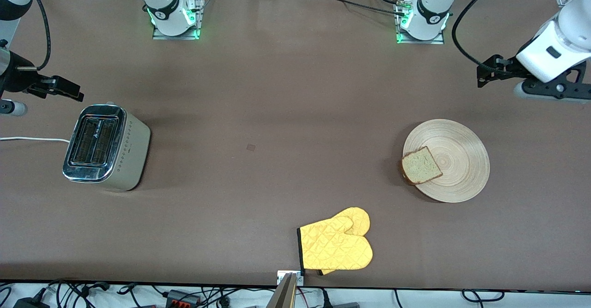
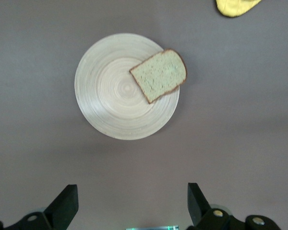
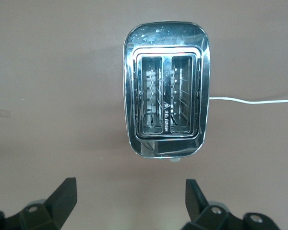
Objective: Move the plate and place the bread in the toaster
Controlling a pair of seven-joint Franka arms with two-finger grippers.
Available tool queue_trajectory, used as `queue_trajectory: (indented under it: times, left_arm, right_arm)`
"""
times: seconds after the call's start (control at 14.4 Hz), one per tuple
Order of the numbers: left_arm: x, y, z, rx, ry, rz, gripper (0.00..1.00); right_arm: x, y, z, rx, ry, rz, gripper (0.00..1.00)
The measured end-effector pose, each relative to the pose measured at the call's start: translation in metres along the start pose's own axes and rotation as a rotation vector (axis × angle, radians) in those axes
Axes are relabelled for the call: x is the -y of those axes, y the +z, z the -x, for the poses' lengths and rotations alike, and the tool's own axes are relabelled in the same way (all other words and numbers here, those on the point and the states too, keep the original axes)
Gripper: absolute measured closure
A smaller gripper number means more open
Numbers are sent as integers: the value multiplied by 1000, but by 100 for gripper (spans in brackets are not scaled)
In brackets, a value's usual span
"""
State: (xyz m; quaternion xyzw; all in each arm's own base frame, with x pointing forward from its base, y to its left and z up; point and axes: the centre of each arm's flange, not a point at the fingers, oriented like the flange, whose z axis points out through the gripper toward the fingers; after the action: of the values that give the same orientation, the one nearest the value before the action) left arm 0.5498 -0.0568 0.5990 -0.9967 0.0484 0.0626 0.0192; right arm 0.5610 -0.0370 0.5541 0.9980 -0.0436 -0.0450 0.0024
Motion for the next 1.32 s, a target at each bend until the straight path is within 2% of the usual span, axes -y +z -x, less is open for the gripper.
queue_trajectory:
  times: [0.28,0.55,0.83,1.04,1.32]
  left_arm:
    - [26,25,-11,68,-43,11,0]
    - [78,58,-8,218,-109,41,0]
    - [120,83,-9,270,-102,93,0]
    - [154,109,-13,293,-156,231,0]
    - [219,146,-17,268,-273,537,0]
  right_arm:
    - [0,0,0,0,0,0,0]
    - [0,0,0,1,1,0,0]
    - [0,1,-1,2,1,0,0]
    - [0,3,-2,4,1,0,0]
    - [0,6,-4,8,1,1,0]
